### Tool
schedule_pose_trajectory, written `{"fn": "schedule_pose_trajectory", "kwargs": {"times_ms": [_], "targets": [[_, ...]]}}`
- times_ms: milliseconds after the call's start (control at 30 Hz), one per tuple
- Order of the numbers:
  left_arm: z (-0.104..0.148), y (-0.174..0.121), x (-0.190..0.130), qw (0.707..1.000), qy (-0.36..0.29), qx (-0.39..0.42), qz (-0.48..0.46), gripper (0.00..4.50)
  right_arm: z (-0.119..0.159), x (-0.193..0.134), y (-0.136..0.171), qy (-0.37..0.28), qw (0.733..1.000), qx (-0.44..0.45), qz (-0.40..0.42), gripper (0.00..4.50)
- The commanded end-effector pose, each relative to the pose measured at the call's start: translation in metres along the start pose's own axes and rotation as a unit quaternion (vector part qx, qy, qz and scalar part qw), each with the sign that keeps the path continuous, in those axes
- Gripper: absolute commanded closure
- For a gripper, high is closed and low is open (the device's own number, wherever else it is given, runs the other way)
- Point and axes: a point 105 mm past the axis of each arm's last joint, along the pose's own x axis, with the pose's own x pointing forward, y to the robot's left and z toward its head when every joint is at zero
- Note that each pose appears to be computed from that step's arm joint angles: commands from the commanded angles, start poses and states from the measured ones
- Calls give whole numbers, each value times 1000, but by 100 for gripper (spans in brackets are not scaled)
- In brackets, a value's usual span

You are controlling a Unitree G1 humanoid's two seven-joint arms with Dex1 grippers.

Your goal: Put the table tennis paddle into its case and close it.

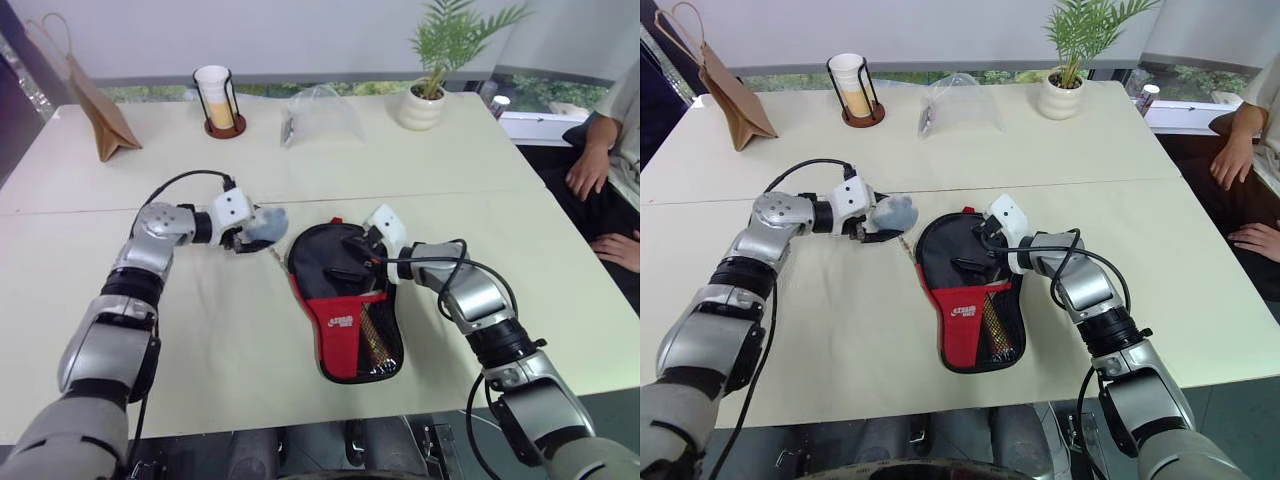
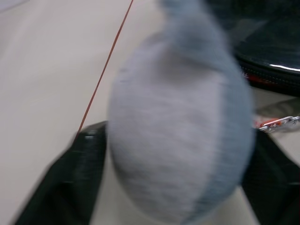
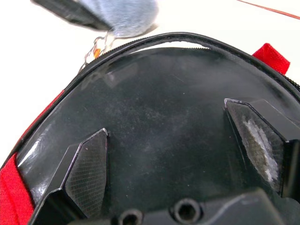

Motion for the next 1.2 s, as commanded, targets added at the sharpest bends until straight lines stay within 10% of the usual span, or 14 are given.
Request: {"fn": "schedule_pose_trajectory", "kwargs": {"times_ms": [33,167,1200], "targets": [[11,11,1,1000,-3,19,10,295,-21,8,17,38,999,16,22,0],[14,17,8,1000,7,18,15,439,-27,10,22,48,999,12,23,0],[107,39,91,976,5,154,156,441,-75,21,54,196,975,99,-5,0]]}}
